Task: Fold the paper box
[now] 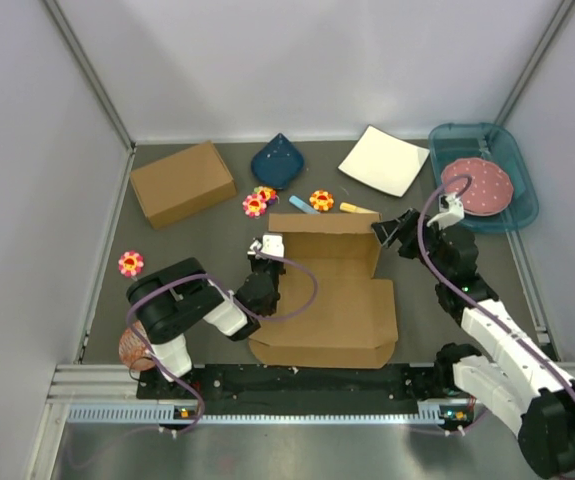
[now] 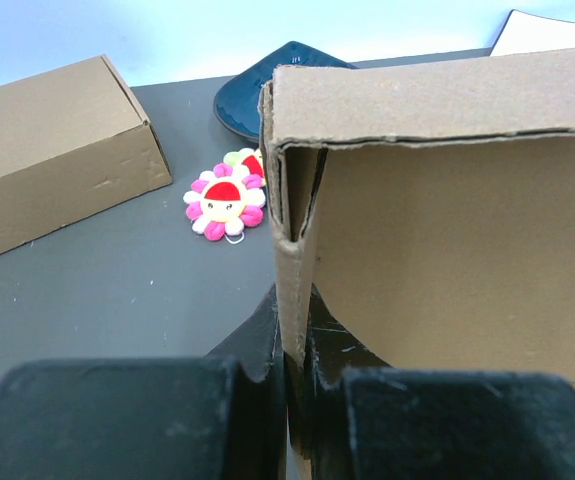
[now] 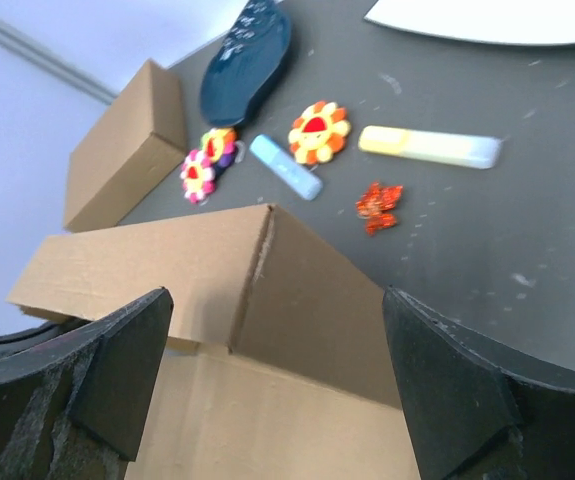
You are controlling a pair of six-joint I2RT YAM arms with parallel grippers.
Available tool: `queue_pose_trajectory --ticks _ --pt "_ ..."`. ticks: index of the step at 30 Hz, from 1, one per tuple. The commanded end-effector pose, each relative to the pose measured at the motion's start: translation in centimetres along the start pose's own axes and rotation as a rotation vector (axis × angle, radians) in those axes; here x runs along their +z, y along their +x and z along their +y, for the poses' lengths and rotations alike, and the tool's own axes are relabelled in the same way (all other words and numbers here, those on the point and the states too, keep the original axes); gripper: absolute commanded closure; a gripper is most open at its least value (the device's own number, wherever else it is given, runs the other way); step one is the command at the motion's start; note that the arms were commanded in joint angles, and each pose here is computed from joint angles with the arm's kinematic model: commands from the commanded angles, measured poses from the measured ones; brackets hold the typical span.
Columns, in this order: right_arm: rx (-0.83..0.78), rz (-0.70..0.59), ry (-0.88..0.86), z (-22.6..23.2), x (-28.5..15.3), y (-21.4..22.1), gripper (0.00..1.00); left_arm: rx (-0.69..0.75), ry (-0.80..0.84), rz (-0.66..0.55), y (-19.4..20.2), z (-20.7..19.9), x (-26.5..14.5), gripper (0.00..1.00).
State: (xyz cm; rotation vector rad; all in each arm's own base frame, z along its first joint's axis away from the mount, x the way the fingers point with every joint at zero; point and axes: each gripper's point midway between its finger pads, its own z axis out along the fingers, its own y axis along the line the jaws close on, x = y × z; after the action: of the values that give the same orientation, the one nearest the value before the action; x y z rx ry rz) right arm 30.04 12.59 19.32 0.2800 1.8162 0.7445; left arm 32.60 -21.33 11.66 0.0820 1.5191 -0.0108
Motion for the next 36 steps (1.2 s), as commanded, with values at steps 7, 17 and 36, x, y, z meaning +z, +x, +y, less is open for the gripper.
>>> queue_pose_trajectory --ticks 7,17,36 --pt "0.078 0.041 -0.236 4.0 2.1 -0.4 0.3 -0.075 -0.006 -0.089 -1.6 0.5 -0.4 1.0" --pt "0.055 0.086 -0.121 -0.1 2.1 3.2 0.55 -0.111 0.097 -0.058 -1.8 -0.1 -2.9 0.82" --pt "0.024 0.107 -0.044 -2.2 1.3 4.7 0.58 -0.15 0.354 0.017 -5.4 -2.0 -6.2 0.28"
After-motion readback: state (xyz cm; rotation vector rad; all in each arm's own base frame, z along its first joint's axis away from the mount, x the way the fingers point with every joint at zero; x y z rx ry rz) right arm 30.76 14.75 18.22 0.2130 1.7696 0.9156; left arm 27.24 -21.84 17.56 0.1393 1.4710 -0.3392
